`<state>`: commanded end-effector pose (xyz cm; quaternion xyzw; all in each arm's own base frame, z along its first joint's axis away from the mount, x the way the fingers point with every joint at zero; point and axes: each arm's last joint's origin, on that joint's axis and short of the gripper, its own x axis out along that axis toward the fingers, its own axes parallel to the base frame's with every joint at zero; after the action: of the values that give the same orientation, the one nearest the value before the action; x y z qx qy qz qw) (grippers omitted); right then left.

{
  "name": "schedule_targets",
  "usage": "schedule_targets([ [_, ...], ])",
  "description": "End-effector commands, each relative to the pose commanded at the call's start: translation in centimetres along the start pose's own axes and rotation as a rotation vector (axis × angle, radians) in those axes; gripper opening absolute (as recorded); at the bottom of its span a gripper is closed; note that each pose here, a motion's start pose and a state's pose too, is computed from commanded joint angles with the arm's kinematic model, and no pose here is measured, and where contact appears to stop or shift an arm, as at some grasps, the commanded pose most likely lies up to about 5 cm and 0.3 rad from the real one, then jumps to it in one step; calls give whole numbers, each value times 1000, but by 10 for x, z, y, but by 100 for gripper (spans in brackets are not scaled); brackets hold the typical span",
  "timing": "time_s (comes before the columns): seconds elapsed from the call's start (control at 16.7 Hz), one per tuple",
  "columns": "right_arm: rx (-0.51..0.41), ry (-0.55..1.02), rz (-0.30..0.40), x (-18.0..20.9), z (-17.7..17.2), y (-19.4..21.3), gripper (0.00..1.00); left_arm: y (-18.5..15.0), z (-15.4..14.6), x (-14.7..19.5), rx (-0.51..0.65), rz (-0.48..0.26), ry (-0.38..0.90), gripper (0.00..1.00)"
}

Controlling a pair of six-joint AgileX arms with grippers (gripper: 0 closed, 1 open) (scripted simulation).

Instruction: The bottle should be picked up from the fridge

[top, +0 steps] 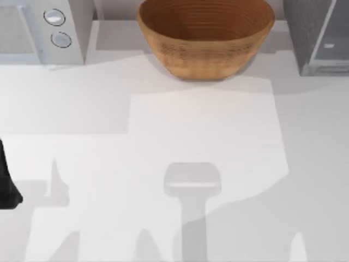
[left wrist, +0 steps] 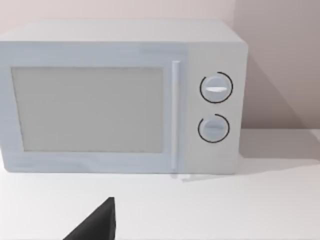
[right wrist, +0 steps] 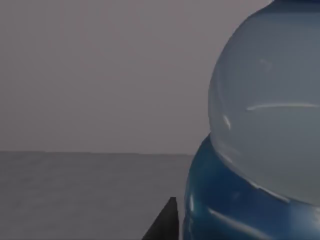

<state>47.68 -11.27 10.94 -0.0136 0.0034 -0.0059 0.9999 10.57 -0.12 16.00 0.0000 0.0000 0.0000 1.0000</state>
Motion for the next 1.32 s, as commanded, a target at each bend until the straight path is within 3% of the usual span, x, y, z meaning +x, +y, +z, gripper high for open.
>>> schedule_targets([
  [0.24, 0, 0, 0, 0, 0, 0, 2, 0, 0, 0, 0, 0, 0, 100],
  [0.3, 0, 0, 0, 0, 0, 0, 0, 0, 0, 0, 0, 0, 0, 100],
  [0.84, 1, -2, -3, 0, 2, -2, 0, 0, 0, 0, 0, 0, 0, 100],
  [1.32, 1, -1, -3, -1, 51, -3, 0, 0, 0, 0, 0, 0, 0, 100],
])
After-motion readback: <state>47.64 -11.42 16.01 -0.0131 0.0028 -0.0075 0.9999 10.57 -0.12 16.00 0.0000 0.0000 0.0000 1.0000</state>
